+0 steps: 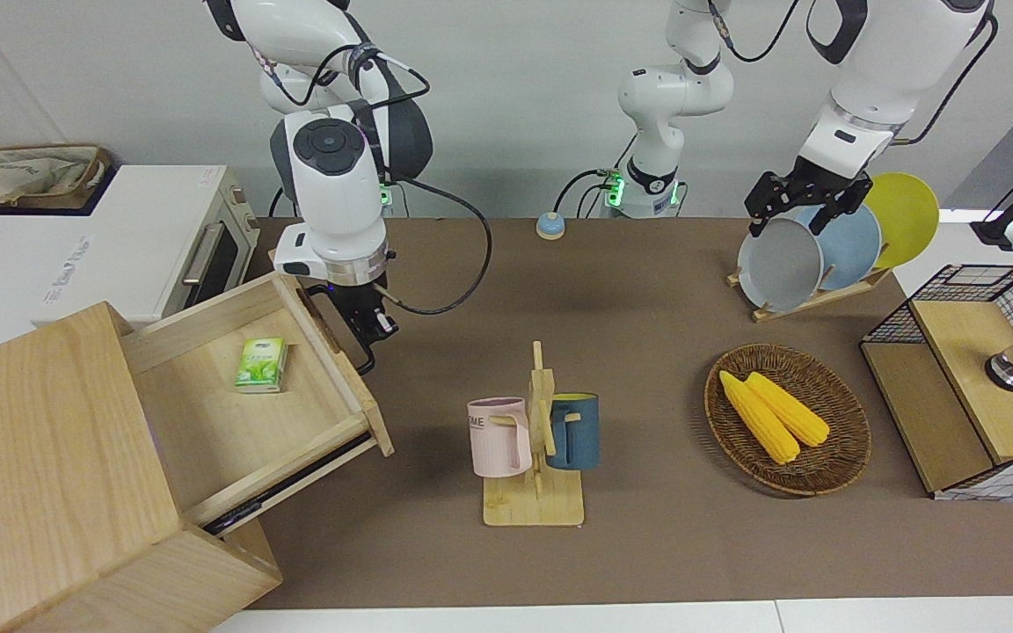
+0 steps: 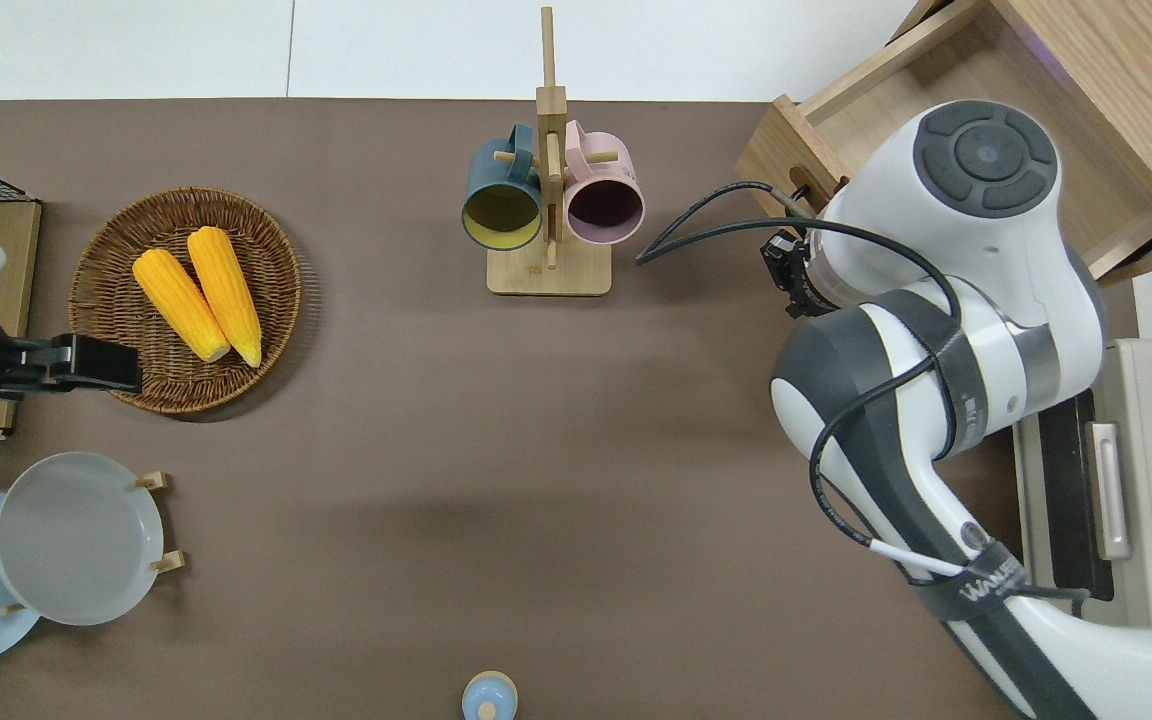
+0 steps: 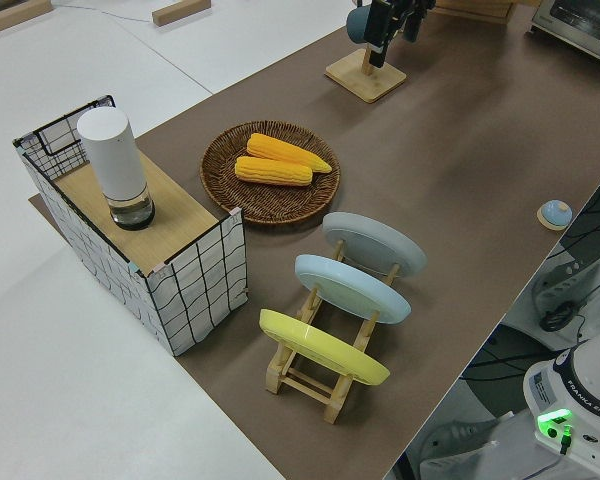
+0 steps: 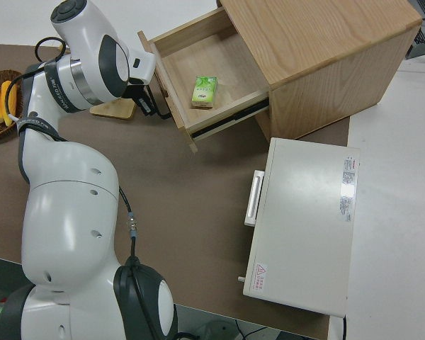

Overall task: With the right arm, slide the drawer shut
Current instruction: 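Push the drawer front with the right gripper away from the robot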

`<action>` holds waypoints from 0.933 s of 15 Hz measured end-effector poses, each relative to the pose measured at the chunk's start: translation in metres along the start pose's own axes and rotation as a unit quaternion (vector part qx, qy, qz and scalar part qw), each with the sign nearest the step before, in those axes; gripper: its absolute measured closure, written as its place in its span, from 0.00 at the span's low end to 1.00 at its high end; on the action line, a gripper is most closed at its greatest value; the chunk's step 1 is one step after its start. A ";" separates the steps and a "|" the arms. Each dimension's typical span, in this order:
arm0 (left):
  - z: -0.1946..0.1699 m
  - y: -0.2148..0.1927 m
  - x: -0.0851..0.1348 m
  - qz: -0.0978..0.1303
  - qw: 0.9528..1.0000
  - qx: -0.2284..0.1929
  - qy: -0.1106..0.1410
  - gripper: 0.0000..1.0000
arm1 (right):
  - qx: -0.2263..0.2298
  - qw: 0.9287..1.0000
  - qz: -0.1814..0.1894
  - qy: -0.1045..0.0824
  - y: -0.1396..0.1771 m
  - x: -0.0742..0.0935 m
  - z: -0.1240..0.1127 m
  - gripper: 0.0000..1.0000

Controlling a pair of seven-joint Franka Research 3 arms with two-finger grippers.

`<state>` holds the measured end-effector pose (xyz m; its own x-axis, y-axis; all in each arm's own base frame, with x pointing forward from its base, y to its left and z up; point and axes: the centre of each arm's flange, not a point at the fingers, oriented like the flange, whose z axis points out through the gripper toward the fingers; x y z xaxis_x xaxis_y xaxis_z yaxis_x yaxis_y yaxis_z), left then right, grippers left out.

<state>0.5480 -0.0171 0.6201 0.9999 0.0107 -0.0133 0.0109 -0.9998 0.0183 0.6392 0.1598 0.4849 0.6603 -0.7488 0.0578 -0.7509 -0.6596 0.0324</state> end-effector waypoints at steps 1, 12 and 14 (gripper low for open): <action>0.000 0.000 0.000 0.000 1.000 0.000 0.000 0.00 | 0.000 1.000 0.004 0.001 0.002 0.007 0.001 0.99; 0.000 0.000 0.000 0.000 1.000 0.000 0.000 0.00 | 0.002 0.999 0.049 0.012 0.024 0.072 0.004 0.99; 0.000 0.000 0.000 0.000 1.000 0.000 0.000 0.00 | 0.003 0.998 0.055 0.016 0.027 0.083 0.004 0.99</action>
<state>0.5480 -0.0171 0.6201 0.9999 0.0107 -0.0133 0.0109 -0.9998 0.0183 0.6737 0.0801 0.4863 0.5728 -0.8146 0.0916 -0.8189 -0.5737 0.0181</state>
